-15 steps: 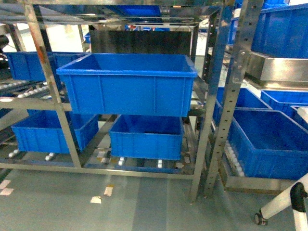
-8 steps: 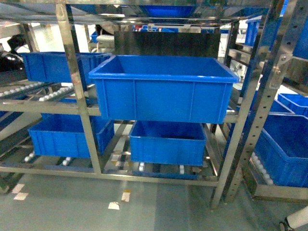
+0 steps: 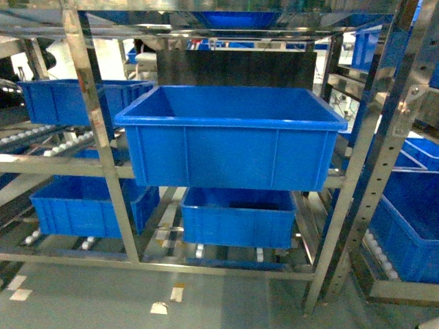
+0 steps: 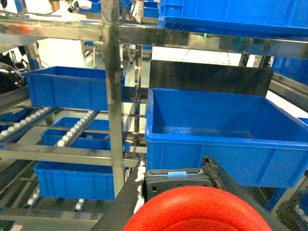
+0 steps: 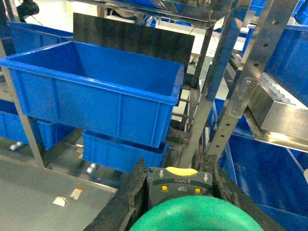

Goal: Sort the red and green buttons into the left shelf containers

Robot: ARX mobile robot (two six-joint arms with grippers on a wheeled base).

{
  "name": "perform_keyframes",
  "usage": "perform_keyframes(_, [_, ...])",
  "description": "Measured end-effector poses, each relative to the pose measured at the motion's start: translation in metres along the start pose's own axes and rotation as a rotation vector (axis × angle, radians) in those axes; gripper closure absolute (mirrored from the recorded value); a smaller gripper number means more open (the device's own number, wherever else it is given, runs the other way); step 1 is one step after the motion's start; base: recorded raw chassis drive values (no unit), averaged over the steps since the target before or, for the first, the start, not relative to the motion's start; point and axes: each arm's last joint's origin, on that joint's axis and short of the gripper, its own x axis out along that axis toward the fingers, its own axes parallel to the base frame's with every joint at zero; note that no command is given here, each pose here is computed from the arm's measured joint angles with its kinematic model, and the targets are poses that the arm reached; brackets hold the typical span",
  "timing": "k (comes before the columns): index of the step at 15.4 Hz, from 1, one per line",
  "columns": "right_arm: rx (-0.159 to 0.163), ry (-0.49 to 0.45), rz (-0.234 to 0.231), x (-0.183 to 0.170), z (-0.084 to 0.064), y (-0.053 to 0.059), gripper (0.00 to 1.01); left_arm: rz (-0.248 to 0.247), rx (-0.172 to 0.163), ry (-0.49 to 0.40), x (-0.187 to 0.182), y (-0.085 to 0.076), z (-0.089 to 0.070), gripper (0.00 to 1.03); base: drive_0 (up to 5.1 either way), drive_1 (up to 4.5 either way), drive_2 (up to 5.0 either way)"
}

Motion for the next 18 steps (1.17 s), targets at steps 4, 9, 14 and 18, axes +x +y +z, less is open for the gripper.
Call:
perform_keyframes(4, [0.0, 0.0, 0.0, 0.0, 0.0, 0.0001, 0.72, 0.0, 0.0, 0.0, 0.0001, 0.0, 0.0, 0.76, -0.2, 3.95, -4.3])
perform_keyframes(9, [0.0, 0.0, 0.0, -0.0002, 0.0001, 0.0001, 0.72, 0.0, 0.0, 0.003, 0.0003, 0.0, -0.0005, 0.76, -0.2, 3.95, -4.3])
perform_keyframes(14, [0.002, 0.009, 0.001, 0.0005, -0.0013, 0.0001, 0.72, 0.001, 0.0, 0.011, 0.0014, 0.0001, -0.002, 0.76, -0.1, 4.18, -4.3])
perform_keyframes(18, [0.0, 0.002, 0.0, 0.0004, -0.0006, 0.0, 0.72, 0.0, 0.0, 0.006, 0.0013, 0.0001, -0.0015, 0.76, 0.0, 0.0, 0.0])
